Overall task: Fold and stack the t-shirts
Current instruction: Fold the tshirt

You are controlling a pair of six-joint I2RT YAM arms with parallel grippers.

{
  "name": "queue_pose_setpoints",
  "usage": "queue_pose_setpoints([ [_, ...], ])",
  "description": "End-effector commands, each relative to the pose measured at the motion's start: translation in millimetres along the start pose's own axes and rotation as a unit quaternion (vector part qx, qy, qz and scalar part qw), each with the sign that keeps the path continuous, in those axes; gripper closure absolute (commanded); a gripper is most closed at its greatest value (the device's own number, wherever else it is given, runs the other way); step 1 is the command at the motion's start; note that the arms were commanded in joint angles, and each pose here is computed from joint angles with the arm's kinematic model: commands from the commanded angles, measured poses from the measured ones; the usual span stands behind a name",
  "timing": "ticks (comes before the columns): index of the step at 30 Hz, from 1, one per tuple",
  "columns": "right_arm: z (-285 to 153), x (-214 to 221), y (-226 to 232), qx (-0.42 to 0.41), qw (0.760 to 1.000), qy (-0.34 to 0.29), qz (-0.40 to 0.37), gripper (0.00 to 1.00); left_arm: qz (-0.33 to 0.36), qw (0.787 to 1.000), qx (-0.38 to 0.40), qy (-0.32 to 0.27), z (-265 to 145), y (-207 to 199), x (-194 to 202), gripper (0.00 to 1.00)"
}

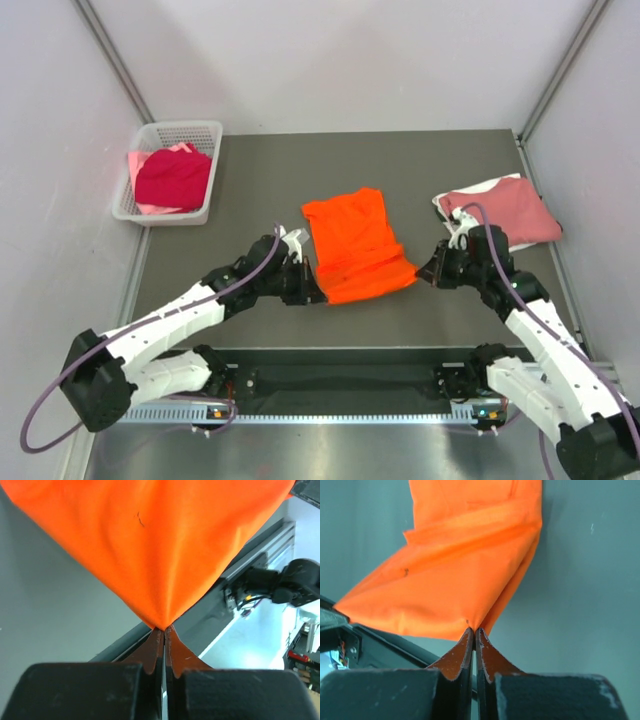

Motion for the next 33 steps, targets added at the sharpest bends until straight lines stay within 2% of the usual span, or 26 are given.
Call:
queue_pose_setpoints([
  [1,-10,-38,9,0.013,0.999,-0.028,-0.021,1.0,-0.022,0.999,0.022,-0.028,-15,-32,-25,1.0],
  [3,-11,-60,15,0.016,0.998,-0.045,-0.031,1.0,-0.031,0.999,0.007,-0.033,-13,-29,-40,1.0],
  [7,13,-98,12,0.032,0.998,-0.047,-0.038,1.0,-0.045,0.997,-0.005,-0.057,-16,-31,-86,1.0],
  [14,60,-170,10,0.02,0.998,-0.053,-0.038,1.0,-0.091,0.99,-0.028,-0.1,-2,8,-167,1.0],
  [15,78,-170,2,0.024,0.999,-0.035,-0.034,1.0,-0.093,0.99,-0.026,-0.102,-1,11,-175,1.0],
  [17,87,-196,5,0.011,0.998,-0.049,-0.038,1.0,-0.104,0.988,-0.032,-0.107,7,23,-197,1.0],
  [19,116,-200,-6,0.011,0.999,-0.028,-0.031,1.0,-0.095,0.988,-0.029,-0.117,10,23,-220,1.0],
  [20,120,-219,0,-0.001,0.998,-0.041,-0.038,1.0,-0.11,0.986,-0.044,-0.113,19,40,-230,1.0],
  [21,143,-215,-11,0.002,0.999,-0.021,-0.028,1.0,-0.115,0.986,-0.048,-0.113,22,46,-237,1.0],
  [22,148,-234,-9,-0.004,0.999,-0.036,-0.032,1.0,-0.114,0.985,-0.042,-0.124,20,45,-253,1.0],
  [23,158,-238,-12,-0.008,0.999,-0.034,-0.027,1.0,-0.132,0.982,-0.059,-0.124,32,66,-263,1.0],
  [25,189,-245,-25,-0.01,0.999,-0.039,-0.014,1.0,-0.138,0.978,-0.053,-0.144,39,71,-291,1.0],
  [26,194,-259,-23,-0.017,0.998,-0.053,-0.016,0.88,-0.157,0.977,-0.067,-0.131,57,93,-294,0.84],
  [27,210,-253,-30,-0.013,0.999,-0.042,-0.009,0.43,-0.17,0.974,-0.077,-0.126,62,101,-299,0.55],
  [28,214,-259,-31,-0.014,0.999,-0.049,-0.012,0.3,-0.169,0.974,-0.085,-0.127,61,99,-310,0.44],
  [29,215,-260,-28,-0.021,0.998,-0.051,-0.017,0.1,-0.167,0.972,-0.098,-0.135,64,106,-313,0.28],
  [30,212,-262,-29,-0.02,0.998,-0.055,-0.027,0.03,-0.165,0.97,-0.107,-0.14,63,110,-310,0.17],
  [31,208,-265,-27,-0.022,0.997,-0.066,-0.037,0.03,-0.154,0.969,-0.108,-0.16,59,110,-315,0.07],
  [32,209,-252,-32,-0.019,0.997,-0.059,-0.038,0.02,-0.137,0.968,-0.1,-0.184,44,98,-321,0.02],
  [33,194,-258,-26,-0.023,0.996,-0.077,-0.051,0.04,-0.127,0.967,-0.106,-0.194,39,98,-320,0.02],
])
Point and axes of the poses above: each gripper's point midway between its finger pads, its own z axis out along the fingers, its own y axis along the line the jaws close on, x = y × z, the point moved 1 cm from there along -z, back along the fingers, and after that the axes turned 5 degrees about -z, right-handed, at the moved point
